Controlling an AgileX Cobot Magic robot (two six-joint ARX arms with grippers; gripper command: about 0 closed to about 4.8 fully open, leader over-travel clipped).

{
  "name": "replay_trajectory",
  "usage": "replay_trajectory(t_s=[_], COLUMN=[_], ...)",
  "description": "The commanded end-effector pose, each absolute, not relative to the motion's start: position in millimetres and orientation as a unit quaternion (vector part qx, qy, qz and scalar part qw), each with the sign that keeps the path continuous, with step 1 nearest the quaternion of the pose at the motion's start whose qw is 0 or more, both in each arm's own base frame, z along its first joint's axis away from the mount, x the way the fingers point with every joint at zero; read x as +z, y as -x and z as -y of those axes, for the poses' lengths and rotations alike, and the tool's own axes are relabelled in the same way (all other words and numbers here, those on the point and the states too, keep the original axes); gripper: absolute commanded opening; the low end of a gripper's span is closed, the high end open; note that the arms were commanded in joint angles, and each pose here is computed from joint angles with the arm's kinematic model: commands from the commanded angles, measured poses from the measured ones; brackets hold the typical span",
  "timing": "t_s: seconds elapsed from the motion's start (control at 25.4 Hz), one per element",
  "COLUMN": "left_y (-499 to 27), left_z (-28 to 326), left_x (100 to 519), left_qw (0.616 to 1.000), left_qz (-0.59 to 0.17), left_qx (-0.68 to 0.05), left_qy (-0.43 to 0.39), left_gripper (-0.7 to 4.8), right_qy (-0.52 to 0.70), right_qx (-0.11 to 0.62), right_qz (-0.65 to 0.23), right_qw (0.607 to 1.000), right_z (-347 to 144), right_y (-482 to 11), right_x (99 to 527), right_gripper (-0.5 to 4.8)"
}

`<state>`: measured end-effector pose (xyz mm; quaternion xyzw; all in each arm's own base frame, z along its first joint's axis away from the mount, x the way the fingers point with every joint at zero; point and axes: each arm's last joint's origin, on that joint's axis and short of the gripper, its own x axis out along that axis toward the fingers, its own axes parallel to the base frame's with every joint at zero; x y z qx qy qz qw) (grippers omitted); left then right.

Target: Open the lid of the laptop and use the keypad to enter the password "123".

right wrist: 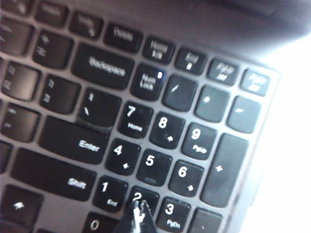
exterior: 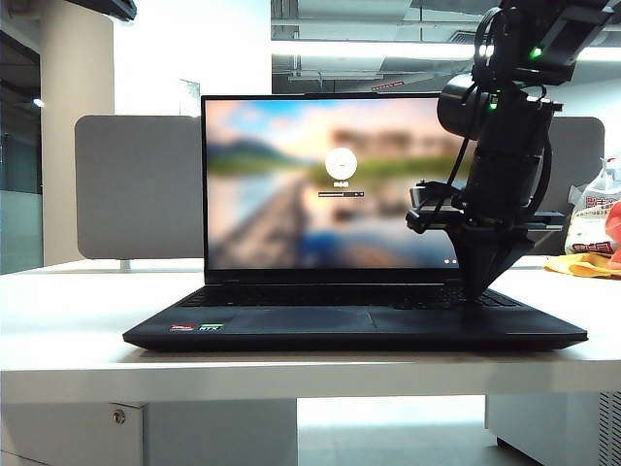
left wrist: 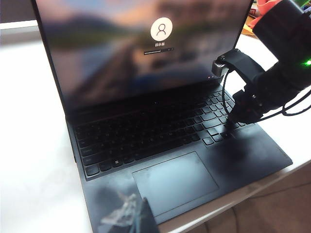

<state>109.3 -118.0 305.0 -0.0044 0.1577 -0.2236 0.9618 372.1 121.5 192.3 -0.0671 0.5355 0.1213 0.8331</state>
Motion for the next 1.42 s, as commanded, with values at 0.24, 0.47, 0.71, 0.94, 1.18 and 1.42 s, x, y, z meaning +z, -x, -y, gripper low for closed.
replay_trajectory(t_s=[0.24,0.47,0.71,0.94,1.18,1.42], left_y=[-109,-109,-109,-109,-109,-109], left_z=[118,118,118,118,118,118], left_x=[306,306,306,306,307,307], left_qw=[0.963,0.962,0.962,0.962,0.963,0.963], left_qz=[-0.154,-0.154,-0.154,-0.154,-0.151,-0.151], left_qx=[-0.223,-0.224,-0.224,-0.224,-0.224,-0.223], left_qy=[0.007,0.007,0.007,0.007,0.009,0.009], left_gripper=[-0.04,-0.04,-0.04,-0.04,-0.04,-0.04], right_qy=[0.079,0.075,0.071,0.070,0.067,0.069], right_qx=[0.117,0.112,0.104,0.105,0.114,0.111], right_qz=[-0.513,-0.511,-0.517,-0.521,-0.544,-0.551], right_qw=[0.847,0.849,0.847,0.844,0.829,0.824], right_z=[-119,-115,-109,-109,-110,-110], right_y=[-367,-368,-373,-374,-375,-374], right_x=[213,213,206,202,187,187], right_gripper=[-0.05,-0.05,-0.05,-0.05,-0.06,-0.05])
